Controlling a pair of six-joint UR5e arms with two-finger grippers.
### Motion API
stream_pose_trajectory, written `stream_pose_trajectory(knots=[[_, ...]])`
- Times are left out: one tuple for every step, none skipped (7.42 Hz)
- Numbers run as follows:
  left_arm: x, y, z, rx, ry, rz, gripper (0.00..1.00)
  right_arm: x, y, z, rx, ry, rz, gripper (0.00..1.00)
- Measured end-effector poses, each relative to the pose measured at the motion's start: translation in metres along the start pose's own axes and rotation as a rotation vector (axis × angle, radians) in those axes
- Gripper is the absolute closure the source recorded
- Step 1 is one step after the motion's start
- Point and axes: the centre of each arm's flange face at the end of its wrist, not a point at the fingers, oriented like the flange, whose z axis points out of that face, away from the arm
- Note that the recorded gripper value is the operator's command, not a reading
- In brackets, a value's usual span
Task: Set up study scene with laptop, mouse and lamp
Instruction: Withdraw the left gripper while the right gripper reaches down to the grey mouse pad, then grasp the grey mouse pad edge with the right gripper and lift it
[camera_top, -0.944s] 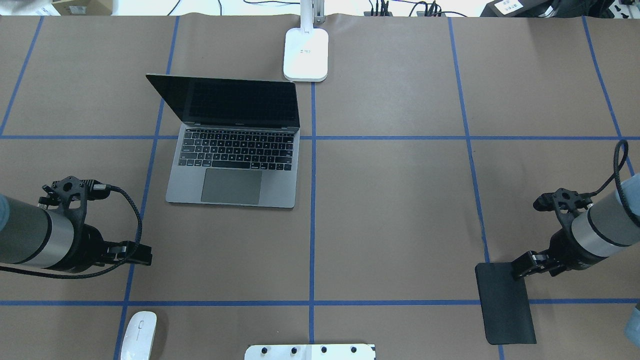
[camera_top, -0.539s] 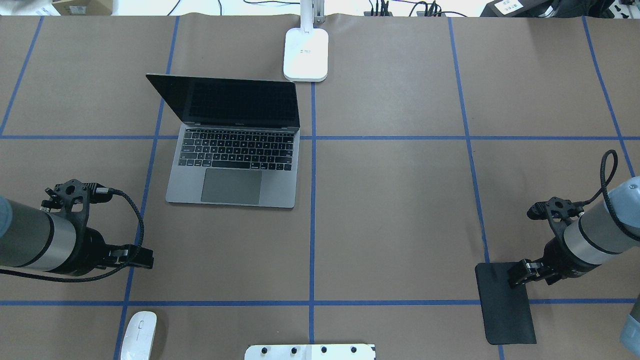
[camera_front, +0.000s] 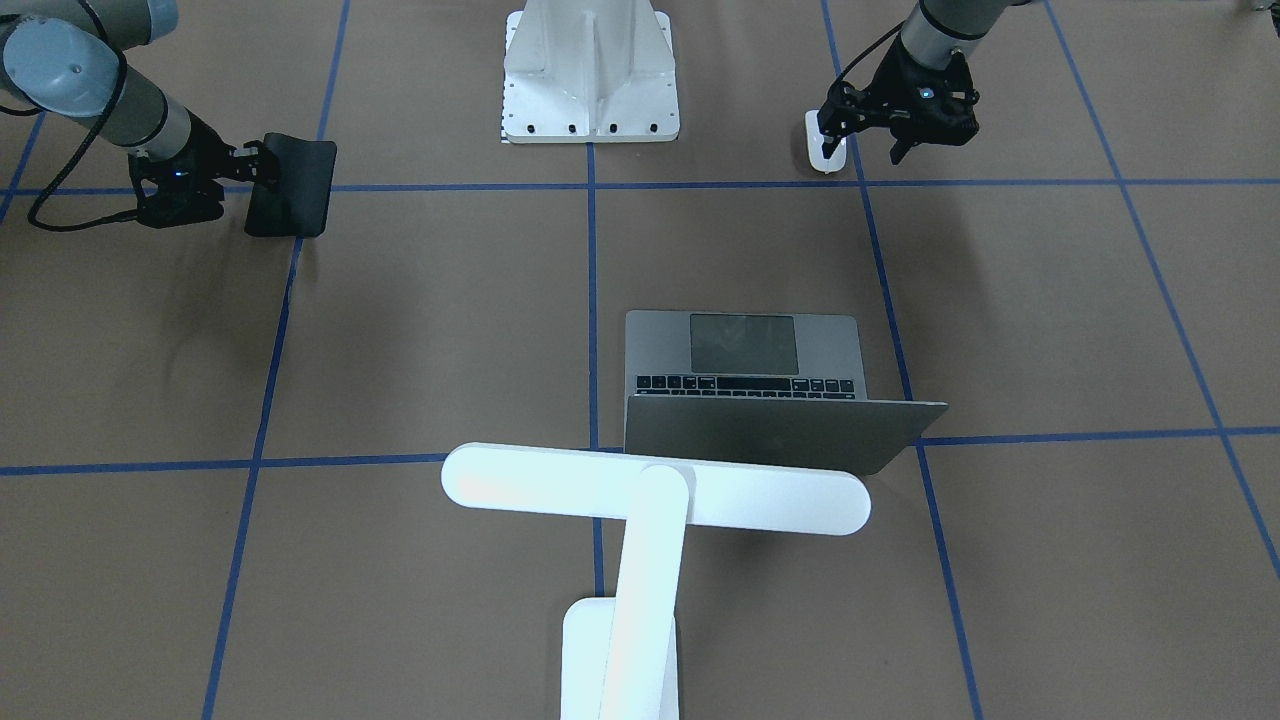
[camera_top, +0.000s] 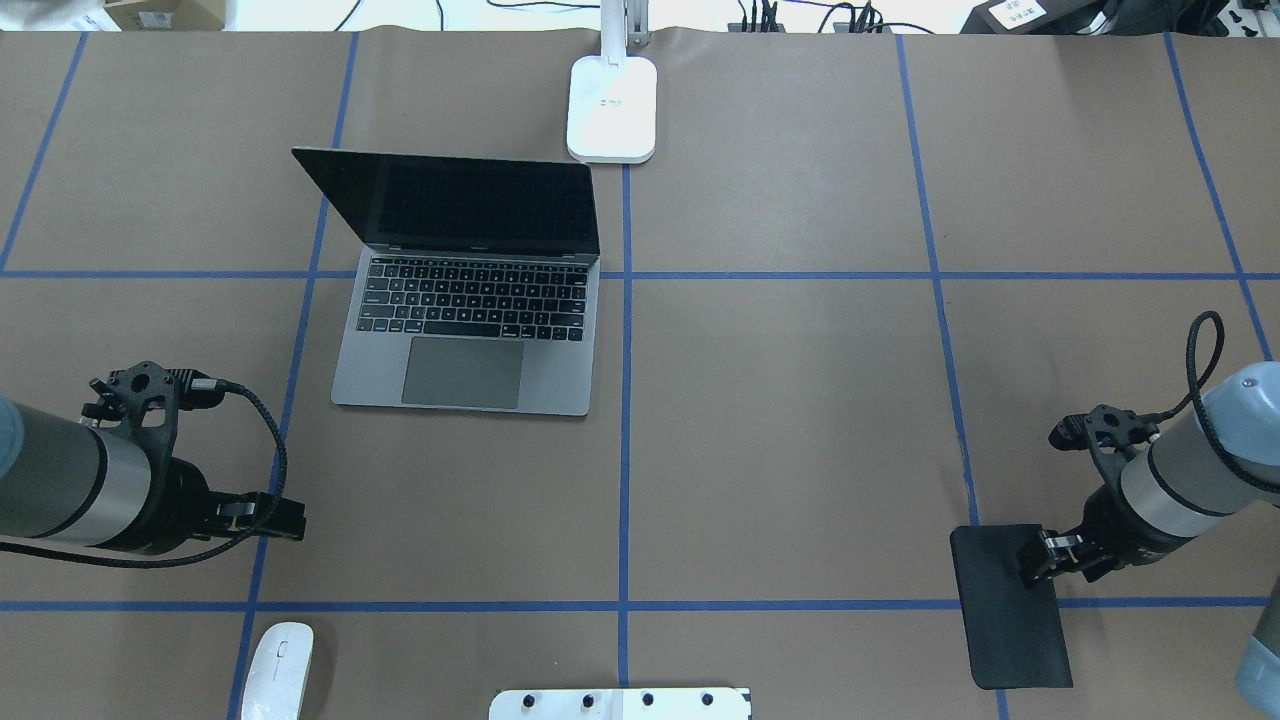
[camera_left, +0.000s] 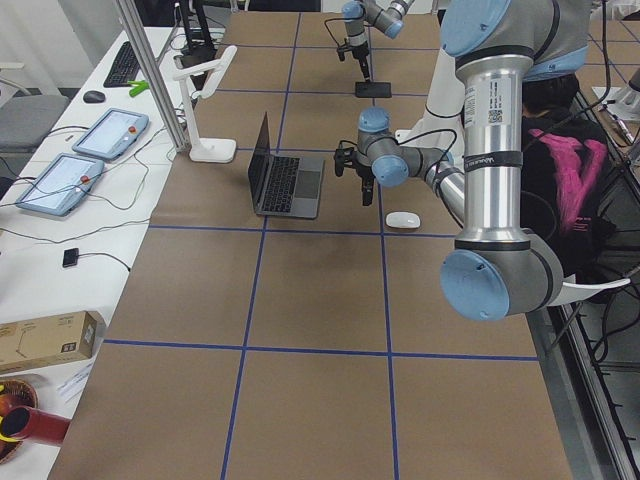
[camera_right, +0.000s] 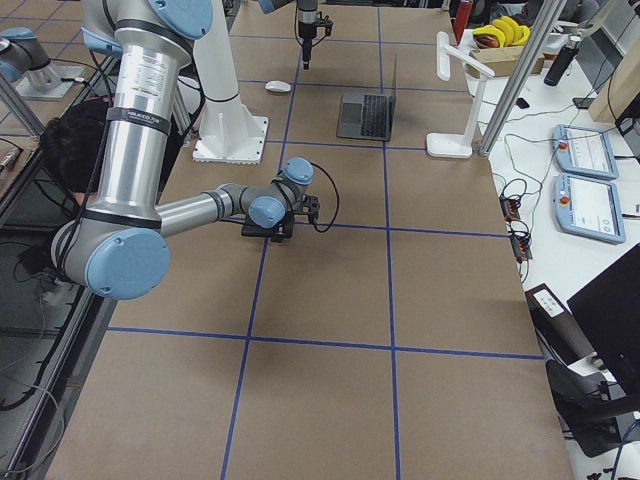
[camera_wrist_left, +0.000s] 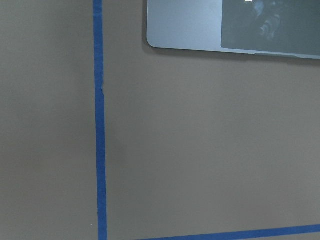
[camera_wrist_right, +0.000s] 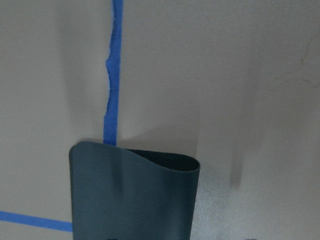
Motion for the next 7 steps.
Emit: stream_pose_trajectory(knots=[[0.0002, 0.0003, -0.0006, 0.000, 0.001, 0.001, 0.00, -0.0016, 0.0010, 0.0054, -0.010, 0.004, -0.006, 0.49], [0.0003, 0.0005, -0.0010, 0.001, 0.001, 0.002, 0.00, -0.0035, 0.0020, 0.0085, -0.017, 0.005, -0.011, 0.64], [-0.0005, 0.0007, -0.0010, 0.000, 0.000, 0.001, 0.00, -0.0047, 0.0028, 0.0095, -0.021, 0.005, -0.013, 0.76], [-0.0017, 0.0011, -0.0009, 0.000, -0.002, 0.000, 0.00, -0.0050, 0.0033, 0.0095, -0.023, 0.003, -0.014, 0.79], [-0.0023, 0.0013, -0.0009, -0.001, -0.003, 0.000, 0.00, -0.0049, 0.0035, 0.0089, -0.025, 0.002, -0.015, 0.83], [-0.0023, 0.0014, -0.0011, -0.001, -0.003, 0.001, 0.00, -0.0045, 0.0030, 0.0071, -0.023, -0.001, -0.014, 0.85], [-0.0023, 0.0015, -0.0014, 0.000, -0.002, 0.002, 0.00, -0.0040, 0.0020, 0.0043, -0.018, -0.004, -0.011, 0.86]])
